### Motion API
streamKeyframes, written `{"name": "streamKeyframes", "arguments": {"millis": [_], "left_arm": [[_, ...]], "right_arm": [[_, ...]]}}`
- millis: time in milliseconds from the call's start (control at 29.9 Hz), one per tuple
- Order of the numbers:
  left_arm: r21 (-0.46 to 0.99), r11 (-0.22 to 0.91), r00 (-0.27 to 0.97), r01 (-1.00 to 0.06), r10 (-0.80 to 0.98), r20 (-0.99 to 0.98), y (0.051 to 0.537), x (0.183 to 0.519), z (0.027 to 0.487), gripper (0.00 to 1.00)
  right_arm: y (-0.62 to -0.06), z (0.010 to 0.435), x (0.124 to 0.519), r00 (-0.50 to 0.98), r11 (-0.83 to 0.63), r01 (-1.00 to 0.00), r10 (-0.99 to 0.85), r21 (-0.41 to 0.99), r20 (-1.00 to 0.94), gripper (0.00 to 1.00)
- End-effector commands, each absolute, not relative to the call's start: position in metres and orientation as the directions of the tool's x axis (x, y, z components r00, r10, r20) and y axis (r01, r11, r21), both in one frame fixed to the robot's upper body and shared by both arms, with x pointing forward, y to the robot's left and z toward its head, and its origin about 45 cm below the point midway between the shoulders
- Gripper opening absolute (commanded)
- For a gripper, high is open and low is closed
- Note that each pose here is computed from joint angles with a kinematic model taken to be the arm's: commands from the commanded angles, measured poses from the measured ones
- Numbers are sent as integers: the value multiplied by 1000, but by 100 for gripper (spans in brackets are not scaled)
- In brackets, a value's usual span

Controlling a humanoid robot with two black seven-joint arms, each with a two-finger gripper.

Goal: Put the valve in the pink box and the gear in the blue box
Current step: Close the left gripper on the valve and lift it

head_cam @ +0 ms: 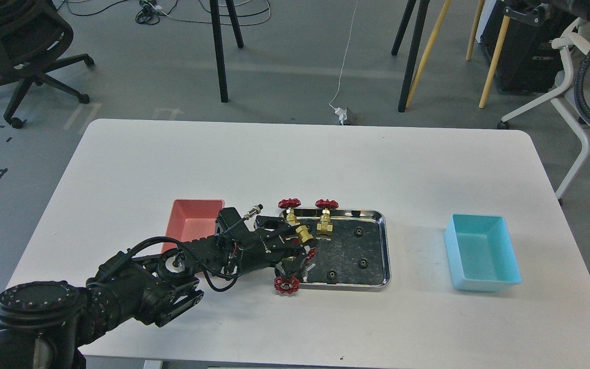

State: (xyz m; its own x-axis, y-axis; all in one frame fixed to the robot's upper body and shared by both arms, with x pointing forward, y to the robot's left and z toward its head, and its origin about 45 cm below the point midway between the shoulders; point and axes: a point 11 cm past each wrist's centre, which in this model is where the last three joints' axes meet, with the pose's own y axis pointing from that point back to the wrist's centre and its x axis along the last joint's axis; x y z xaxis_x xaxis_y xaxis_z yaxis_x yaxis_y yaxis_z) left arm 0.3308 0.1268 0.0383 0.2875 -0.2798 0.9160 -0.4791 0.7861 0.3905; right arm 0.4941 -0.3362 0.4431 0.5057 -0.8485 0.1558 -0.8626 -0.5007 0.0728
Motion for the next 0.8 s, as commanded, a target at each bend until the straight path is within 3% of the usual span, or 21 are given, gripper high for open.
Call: {"name": "streamKeyframes", "arguments": {"millis": [0, 368, 602, 769], "left_arm": [[398, 777, 290, -487, -286, 913, 131, 332, 37, 10], [326, 810, 292, -488, -201, 935, 112, 335, 54, 9], [216, 827, 344, -519, -29, 938, 135, 336, 91, 11], [166, 778, 320, -606, 47, 946, 188, 352, 125, 11]], "right_arm": [[-338, 442, 495, 502, -497, -865, -851, 75, 155, 99], [-346, 435, 496, 482, -474, -876, -862, 89, 155, 99], [-345, 428, 499, 480, -470, -877, -863, 101, 157, 99], [-338, 426, 500, 491, -481, -871, -858, 101, 152, 99]]}}
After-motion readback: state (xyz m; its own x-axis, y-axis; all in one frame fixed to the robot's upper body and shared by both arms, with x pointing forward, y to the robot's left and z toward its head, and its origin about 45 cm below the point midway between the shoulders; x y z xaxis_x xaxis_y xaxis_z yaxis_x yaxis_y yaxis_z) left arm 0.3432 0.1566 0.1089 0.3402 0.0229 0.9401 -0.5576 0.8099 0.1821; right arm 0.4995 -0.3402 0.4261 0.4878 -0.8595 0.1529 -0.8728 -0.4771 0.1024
